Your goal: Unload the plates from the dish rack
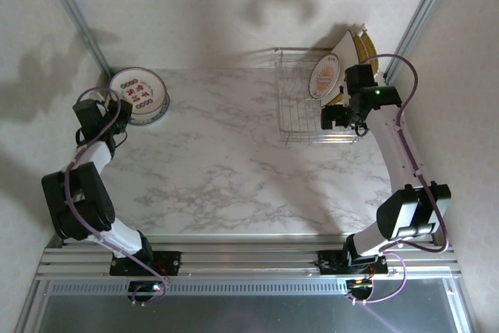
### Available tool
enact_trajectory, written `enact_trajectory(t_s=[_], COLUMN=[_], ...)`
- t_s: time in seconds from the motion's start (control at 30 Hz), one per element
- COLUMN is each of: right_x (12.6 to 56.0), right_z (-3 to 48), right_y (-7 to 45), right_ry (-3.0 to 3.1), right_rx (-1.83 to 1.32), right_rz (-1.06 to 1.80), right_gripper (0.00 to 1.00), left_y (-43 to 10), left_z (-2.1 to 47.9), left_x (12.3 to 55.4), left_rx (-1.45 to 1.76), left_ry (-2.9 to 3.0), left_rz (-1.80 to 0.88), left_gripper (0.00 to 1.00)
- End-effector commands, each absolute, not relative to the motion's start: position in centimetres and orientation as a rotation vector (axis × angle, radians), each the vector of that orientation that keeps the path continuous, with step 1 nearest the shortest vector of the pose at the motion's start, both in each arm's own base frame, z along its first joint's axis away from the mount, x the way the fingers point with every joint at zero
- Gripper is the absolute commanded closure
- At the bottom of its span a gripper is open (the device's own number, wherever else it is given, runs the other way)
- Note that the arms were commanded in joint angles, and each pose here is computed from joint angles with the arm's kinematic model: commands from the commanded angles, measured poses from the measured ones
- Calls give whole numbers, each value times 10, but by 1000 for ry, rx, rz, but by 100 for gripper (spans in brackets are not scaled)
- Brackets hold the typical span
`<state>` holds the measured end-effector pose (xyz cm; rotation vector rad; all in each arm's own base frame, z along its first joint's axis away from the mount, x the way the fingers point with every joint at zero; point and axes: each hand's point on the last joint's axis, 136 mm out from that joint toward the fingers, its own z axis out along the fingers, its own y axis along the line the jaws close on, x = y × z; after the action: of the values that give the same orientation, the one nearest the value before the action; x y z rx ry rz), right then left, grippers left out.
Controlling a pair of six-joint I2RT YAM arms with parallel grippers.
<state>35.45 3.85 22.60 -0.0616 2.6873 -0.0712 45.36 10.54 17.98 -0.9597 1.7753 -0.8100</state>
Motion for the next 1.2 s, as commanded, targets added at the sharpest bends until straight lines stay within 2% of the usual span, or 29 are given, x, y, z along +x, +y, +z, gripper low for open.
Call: enact_trajectory(t_s=[0.0, 0.47, 1.17], right_x=[353, 363, 376], right_z=[219, 212, 206], right_y=[35, 38, 53], right_ry=[2718, 2738, 2742], right_rx=[-77, -91, -109], right_rz=[-84, -57, 44], right_gripper=[1, 1, 1], left_y=[115, 128, 147], left_z=[184, 127, 100], left_x=[463, 481, 511], left_rx=[-951, -1050, -1154], left_ry=[1709, 1747, 1749], left_rz=[-804, -796, -781], left_gripper=[100, 100, 100])
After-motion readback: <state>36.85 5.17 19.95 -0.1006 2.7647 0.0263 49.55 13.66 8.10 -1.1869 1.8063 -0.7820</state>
